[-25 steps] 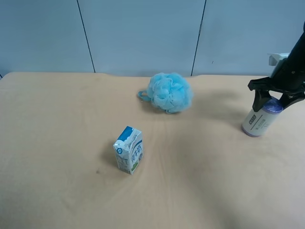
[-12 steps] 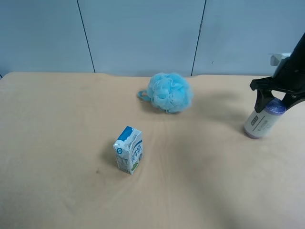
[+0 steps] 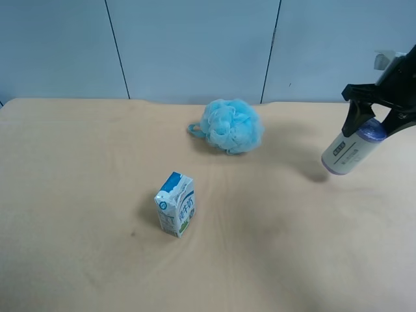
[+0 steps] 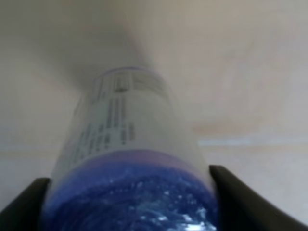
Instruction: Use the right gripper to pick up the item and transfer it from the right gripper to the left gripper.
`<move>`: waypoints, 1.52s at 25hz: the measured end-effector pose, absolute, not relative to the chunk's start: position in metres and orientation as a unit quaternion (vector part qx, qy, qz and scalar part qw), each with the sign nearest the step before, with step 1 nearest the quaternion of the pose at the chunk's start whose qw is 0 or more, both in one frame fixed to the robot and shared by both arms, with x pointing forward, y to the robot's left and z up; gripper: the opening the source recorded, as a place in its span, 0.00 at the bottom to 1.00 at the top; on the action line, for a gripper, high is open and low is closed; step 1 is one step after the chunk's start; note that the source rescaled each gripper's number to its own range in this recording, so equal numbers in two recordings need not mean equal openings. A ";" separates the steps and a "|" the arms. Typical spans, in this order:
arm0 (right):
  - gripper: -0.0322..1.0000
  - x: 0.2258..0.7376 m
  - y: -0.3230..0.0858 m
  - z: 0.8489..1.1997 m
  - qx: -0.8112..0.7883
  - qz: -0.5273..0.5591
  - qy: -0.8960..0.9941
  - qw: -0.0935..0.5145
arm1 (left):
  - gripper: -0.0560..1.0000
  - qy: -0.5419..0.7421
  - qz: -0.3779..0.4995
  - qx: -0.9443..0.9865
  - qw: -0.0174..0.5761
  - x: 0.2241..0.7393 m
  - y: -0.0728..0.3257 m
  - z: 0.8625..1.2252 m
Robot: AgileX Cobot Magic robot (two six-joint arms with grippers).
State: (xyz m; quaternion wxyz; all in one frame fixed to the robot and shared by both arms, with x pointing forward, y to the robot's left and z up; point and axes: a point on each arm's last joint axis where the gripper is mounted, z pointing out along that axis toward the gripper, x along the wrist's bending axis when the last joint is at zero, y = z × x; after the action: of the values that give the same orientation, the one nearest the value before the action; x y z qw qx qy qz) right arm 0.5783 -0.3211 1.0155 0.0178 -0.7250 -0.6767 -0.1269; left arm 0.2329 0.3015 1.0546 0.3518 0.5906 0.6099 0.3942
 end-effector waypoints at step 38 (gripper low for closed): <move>0.03 0.601 -0.182 0.989 -0.554 -0.389 -0.669 0.306 | 1.00 0.610 0.394 0.591 0.352 0.233 0.302 1.055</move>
State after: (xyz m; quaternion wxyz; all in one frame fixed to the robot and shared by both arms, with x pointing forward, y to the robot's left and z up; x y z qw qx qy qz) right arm 0.6007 -0.1819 0.9887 0.3056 -0.5542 -0.6694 -0.3890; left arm 0.2329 0.3015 1.0546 0.3518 0.5906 0.6099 0.3942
